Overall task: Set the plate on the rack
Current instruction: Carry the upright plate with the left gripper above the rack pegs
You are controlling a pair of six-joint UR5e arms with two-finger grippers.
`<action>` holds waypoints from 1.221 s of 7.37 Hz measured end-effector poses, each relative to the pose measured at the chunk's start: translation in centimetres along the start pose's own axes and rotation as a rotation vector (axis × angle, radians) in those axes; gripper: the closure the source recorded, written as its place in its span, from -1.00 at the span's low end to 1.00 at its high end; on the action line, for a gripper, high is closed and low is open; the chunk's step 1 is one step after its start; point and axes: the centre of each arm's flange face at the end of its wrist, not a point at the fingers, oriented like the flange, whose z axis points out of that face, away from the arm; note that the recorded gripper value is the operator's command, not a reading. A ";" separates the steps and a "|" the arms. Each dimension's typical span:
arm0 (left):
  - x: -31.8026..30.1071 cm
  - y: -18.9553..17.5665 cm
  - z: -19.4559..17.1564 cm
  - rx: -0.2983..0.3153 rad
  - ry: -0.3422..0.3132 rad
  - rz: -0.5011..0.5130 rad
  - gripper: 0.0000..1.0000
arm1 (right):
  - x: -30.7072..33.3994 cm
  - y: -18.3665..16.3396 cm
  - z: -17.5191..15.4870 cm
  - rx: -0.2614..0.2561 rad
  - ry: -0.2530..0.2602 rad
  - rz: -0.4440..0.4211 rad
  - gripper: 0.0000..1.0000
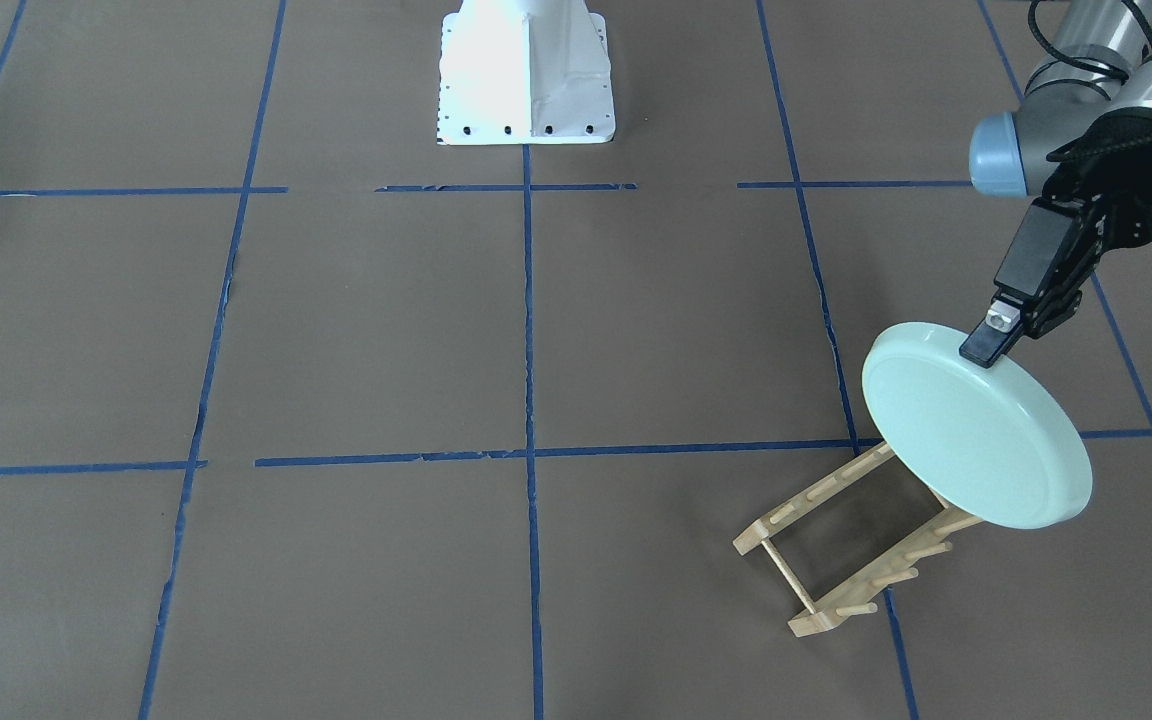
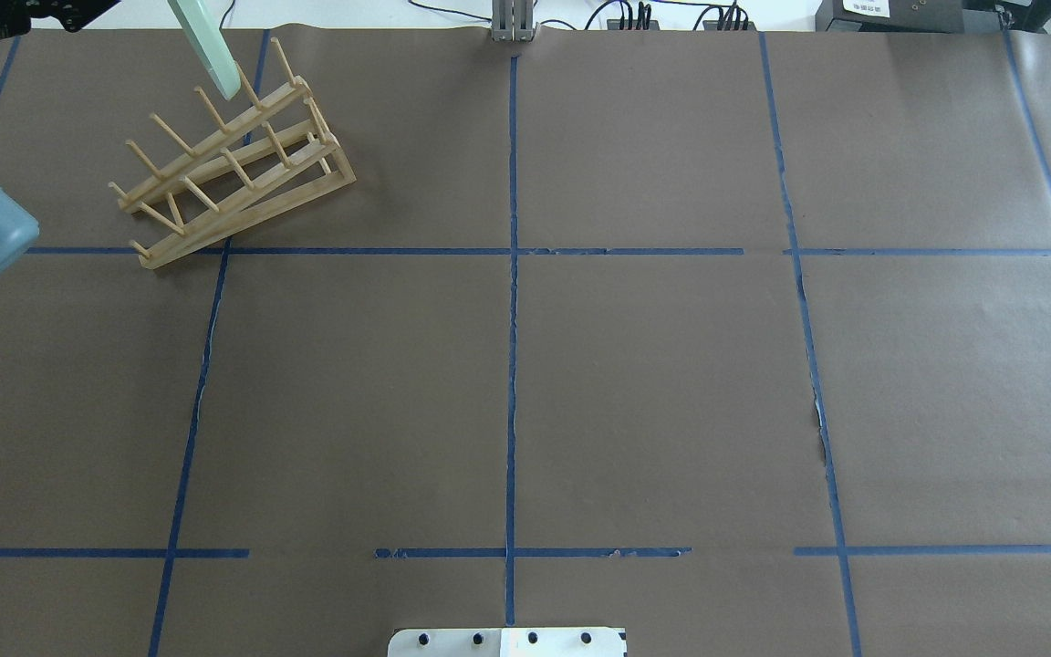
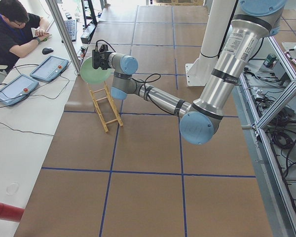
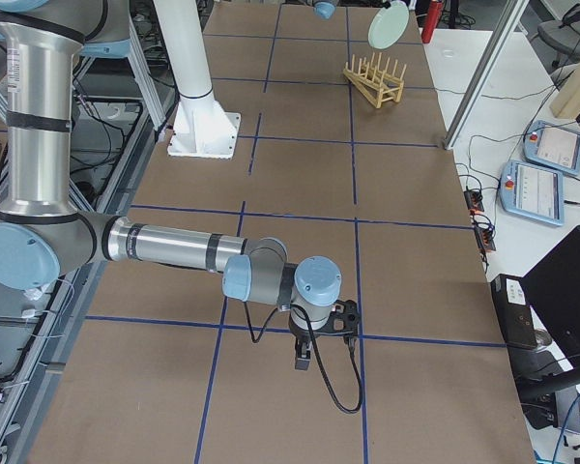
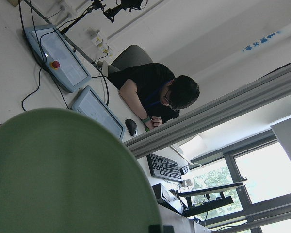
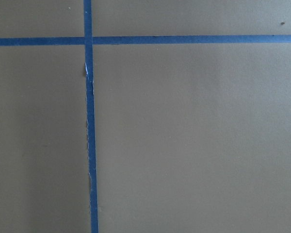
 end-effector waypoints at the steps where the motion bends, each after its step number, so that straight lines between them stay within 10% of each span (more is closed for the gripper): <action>1: -0.3 -0.4 0.9 0.000 0.002 -0.001 1.00 | 0.0 0.0 0.0 0.001 0.000 -0.001 -1.00; 9: -2.6 -2.1 5.7 0.015 -0.010 -0.008 1.00 | 0.0 0.0 0.0 0.001 0.000 -0.001 -1.00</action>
